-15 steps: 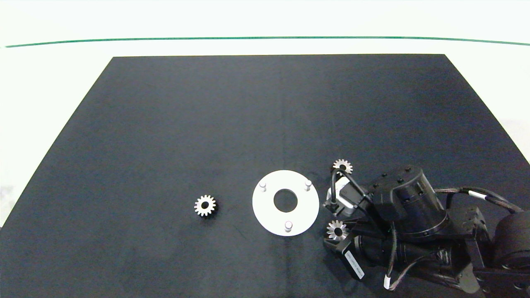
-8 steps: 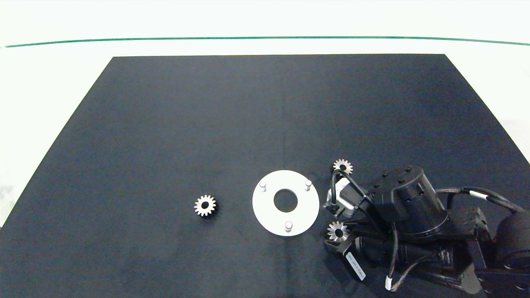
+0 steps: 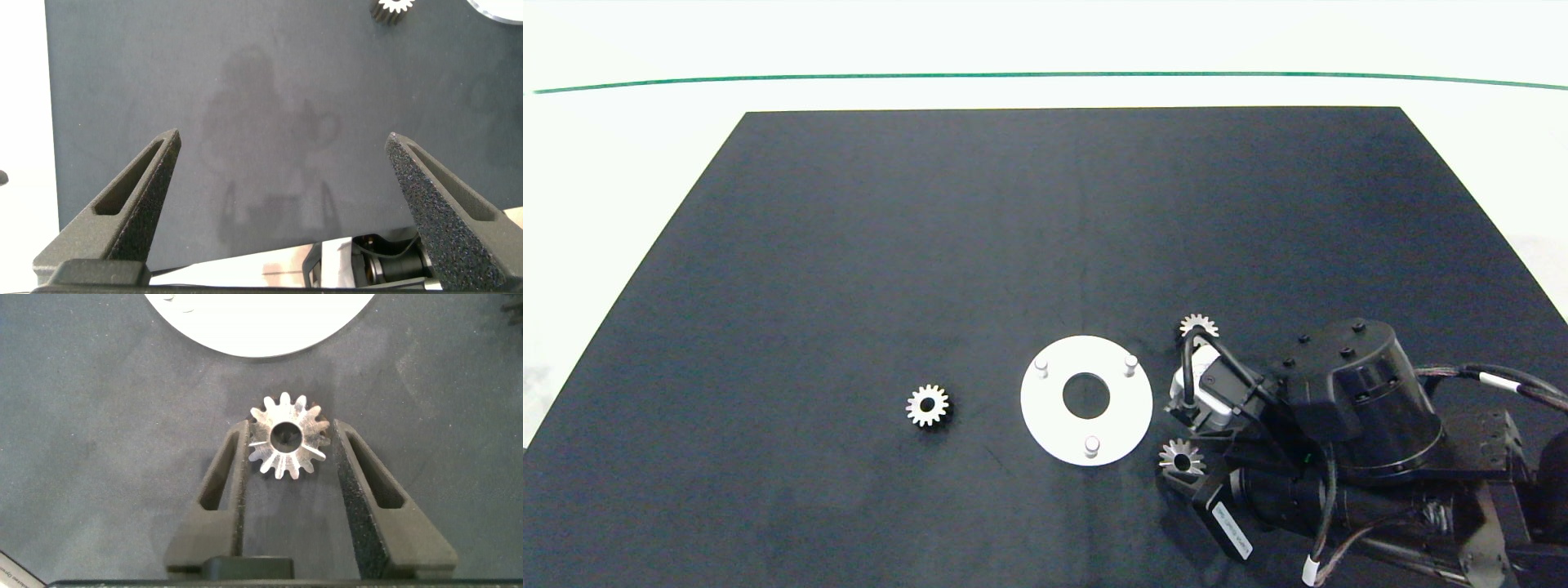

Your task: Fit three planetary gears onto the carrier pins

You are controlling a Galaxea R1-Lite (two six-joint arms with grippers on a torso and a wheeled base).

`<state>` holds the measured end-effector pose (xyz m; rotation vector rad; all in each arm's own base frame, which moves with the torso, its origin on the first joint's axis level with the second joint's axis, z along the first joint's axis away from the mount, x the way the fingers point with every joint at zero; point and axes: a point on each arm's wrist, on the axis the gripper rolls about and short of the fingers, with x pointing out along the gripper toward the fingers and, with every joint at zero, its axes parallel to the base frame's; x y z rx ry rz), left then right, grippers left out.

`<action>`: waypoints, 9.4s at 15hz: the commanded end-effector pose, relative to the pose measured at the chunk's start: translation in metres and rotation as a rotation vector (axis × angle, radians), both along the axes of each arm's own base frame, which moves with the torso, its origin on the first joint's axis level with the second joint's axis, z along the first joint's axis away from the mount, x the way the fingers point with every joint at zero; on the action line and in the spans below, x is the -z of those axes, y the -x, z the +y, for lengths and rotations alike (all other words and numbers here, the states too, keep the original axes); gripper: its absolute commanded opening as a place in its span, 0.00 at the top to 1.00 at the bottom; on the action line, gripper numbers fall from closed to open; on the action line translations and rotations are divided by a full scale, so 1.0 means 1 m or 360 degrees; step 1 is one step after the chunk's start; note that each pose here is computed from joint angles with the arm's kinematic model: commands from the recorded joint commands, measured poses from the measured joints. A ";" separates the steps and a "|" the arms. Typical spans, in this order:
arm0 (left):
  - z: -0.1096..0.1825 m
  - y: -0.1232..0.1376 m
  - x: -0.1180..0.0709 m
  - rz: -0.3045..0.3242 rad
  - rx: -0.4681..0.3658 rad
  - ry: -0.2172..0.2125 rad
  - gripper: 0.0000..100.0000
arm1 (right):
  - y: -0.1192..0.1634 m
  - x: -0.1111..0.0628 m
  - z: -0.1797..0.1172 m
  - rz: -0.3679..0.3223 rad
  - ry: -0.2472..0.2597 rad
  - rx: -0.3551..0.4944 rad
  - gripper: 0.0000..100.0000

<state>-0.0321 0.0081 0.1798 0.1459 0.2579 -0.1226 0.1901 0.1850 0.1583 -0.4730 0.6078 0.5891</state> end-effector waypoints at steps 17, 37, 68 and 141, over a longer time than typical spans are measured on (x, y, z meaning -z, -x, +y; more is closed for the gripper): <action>0.000 0.001 0.000 -0.0004 0.0000 0.0000 0.00 | -0.001 0.010 0.000 0.0040 0.0038 0.0004 0.00; 0.000 0.000 -0.001 -0.0006 0.0003 0.0001 0.00 | -0.006 0.011 0.005 0.0044 0.0037 0.0006 0.21; 0.000 0.000 -0.001 -0.0004 0.0003 0.0000 0.00 | -0.007 0.014 0.004 0.0053 0.0036 0.0022 0.83; -0.001 -0.007 -0.007 -0.0021 0.0032 0.0005 0.00 | -0.012 -0.011 0.074 -0.0090 -0.0013 -0.0143 0.00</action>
